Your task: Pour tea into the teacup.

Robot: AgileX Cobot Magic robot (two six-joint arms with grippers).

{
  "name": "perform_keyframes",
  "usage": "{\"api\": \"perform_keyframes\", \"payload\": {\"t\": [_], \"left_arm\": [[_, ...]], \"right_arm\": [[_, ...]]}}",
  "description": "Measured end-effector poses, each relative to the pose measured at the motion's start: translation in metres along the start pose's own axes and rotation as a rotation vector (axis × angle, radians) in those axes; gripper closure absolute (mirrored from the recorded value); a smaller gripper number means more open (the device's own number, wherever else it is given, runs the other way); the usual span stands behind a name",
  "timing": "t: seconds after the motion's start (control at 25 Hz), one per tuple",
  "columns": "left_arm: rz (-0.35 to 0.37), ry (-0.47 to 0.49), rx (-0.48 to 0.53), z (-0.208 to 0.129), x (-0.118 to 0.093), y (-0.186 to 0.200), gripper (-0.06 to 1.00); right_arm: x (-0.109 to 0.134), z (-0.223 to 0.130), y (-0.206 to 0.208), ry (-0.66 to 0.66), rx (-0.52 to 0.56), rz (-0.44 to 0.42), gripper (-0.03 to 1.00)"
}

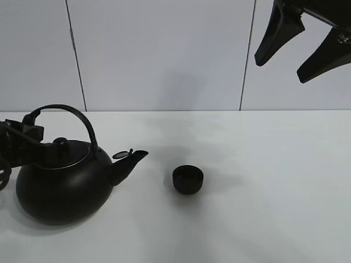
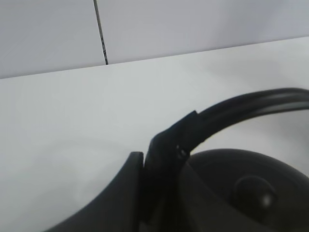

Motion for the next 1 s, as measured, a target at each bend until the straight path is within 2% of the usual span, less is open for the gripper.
{"api": "perform_keyframes", "payload": {"t": [0.64, 1.0], "left_arm": [[0.002, -0.006, 0.003, -0.0017, -0.0002, -0.0012, 0.83], [0.015, 0.023, -0.067, 0.0072, 0.0012, -0.0017, 0.6]], "right_arm": [[0.0, 0.0, 0.0, 0.0, 0.0, 0.0, 0.49], [0.0, 0.0, 0.0, 0.0, 0.0, 0.0, 0.49]]}}
Point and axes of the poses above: a point on each arm's last joint axis where the gripper is mounted, y pointing back along that axis away from the gripper, x along the wrist's bending axis when the last joint is at zero, z = x × y, the point moved 2 cm from there along -y, pointing out along that axis toward the gripper, and after that the axes turned 6 degrees about -y, right-handed, at the moved point
